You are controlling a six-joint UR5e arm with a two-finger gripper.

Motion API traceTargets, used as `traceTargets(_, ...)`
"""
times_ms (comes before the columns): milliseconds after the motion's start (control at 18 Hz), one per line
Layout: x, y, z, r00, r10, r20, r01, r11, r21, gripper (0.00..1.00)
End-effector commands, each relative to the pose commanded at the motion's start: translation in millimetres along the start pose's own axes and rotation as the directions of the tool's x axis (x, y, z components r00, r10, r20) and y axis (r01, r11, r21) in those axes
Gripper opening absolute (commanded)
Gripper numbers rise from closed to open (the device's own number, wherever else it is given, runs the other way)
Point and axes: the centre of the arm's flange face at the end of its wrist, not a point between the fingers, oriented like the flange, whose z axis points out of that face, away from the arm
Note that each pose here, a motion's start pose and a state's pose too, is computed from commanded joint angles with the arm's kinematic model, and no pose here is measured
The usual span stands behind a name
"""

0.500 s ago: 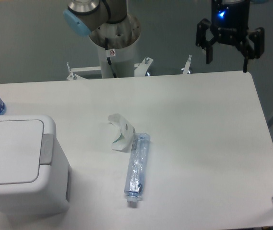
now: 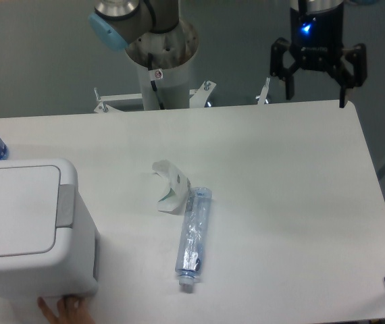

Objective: Open the trash can
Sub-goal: 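Move the open gripper down and across toward the white trash can lid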

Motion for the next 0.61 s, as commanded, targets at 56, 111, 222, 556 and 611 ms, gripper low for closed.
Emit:
traceTargets(56, 6.0, -5.8, 1.0, 0.999, -0.049, -0.003, 0.049, 0.999, 0.004, 1.00)
traceTargets(111, 12.8, -11.0, 3.4, 0.996, -0.089, -0.011, 0.089, 0.996, 0.007, 1.00)
traceTargets(222, 29.0, -27.0, 3.8, 0.990, -0.142, -0.020, 0.143, 0.989, 0.024, 1.00)
traceTargets(556, 82.2, -72.4, 21.4, 0.960, -0.272, -0.058, 0.276, 0.959, 0.069, 1.00)
traceTargets(611, 90.0, -79.2, 22.8, 0.948, -0.309, -0.073, 0.313, 0.947, 0.068, 1.00)
